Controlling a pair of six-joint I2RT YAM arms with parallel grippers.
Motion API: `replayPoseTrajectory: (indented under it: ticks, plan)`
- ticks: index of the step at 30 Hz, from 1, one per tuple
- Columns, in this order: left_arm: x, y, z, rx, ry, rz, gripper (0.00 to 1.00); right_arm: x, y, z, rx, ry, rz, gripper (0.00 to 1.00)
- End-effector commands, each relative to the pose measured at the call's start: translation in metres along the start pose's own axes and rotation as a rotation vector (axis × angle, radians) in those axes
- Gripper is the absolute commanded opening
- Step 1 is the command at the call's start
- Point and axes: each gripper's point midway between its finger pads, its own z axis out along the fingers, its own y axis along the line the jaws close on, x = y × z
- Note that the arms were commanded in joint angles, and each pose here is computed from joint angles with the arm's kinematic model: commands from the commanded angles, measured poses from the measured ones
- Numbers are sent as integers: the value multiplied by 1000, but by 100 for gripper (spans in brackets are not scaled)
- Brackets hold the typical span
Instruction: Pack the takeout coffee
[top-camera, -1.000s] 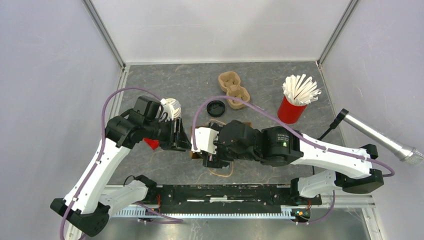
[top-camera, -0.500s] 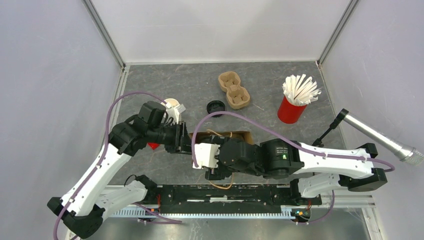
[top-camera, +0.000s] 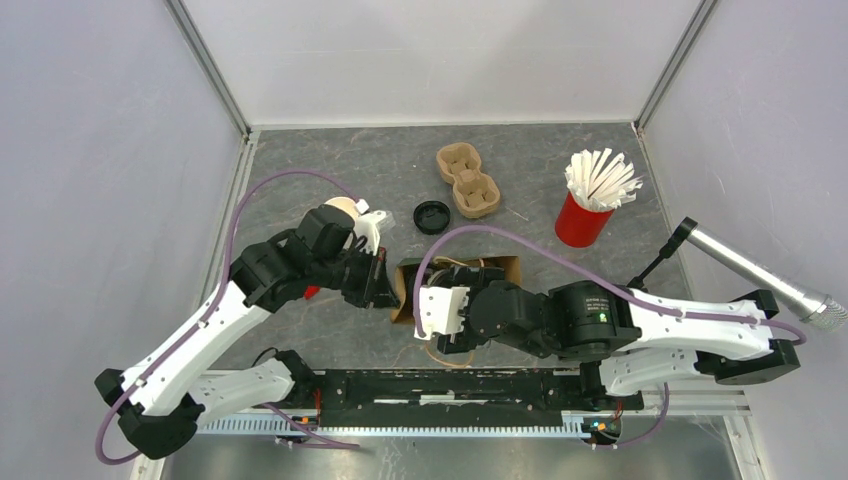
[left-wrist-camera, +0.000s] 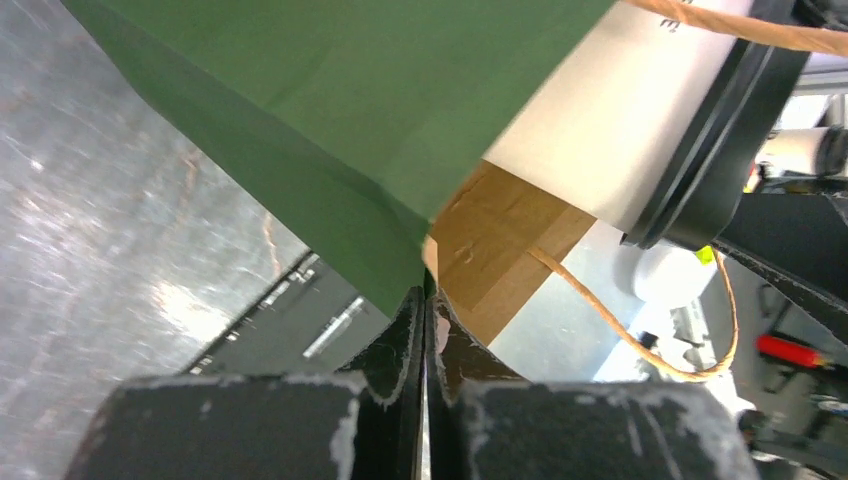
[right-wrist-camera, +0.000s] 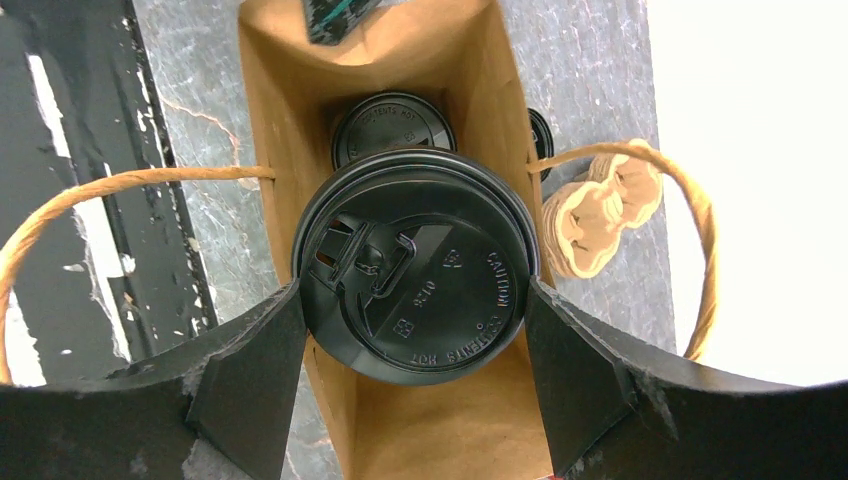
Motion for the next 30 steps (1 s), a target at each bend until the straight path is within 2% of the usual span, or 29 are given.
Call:
replayPoseTrajectory:
  ticks: [1,9,12,15,17,19,21,25,30]
  plan:
    - [-35,1,-2,-23,-106,235,2,7,-8,-3,45,24,-42,71]
    - [-39,-3,-1,30,-187,311,2,34,-3,0,34,90,-137,72]
    - [-42,-5,-5,30,-211,324,5,36,1,3,13,101,-159,72]
    - [-39,-7,-6,31,-195,270,21,36,6,8,-1,112,-170,71]
    - [-32,-8,-7,37,-163,215,23,34,9,12,-7,112,-171,71]
    - [-24,-11,-8,59,-134,174,31,31,11,17,-10,106,-167,71]
    - [-17,-8,-8,45,-112,127,34,28,13,21,-11,99,-164,71]
    - [-3,0,-12,-2,-59,61,47,21,13,25,-5,84,-165,71]
    - [-1,1,-15,-10,-70,27,61,17,10,27,15,60,-176,72]
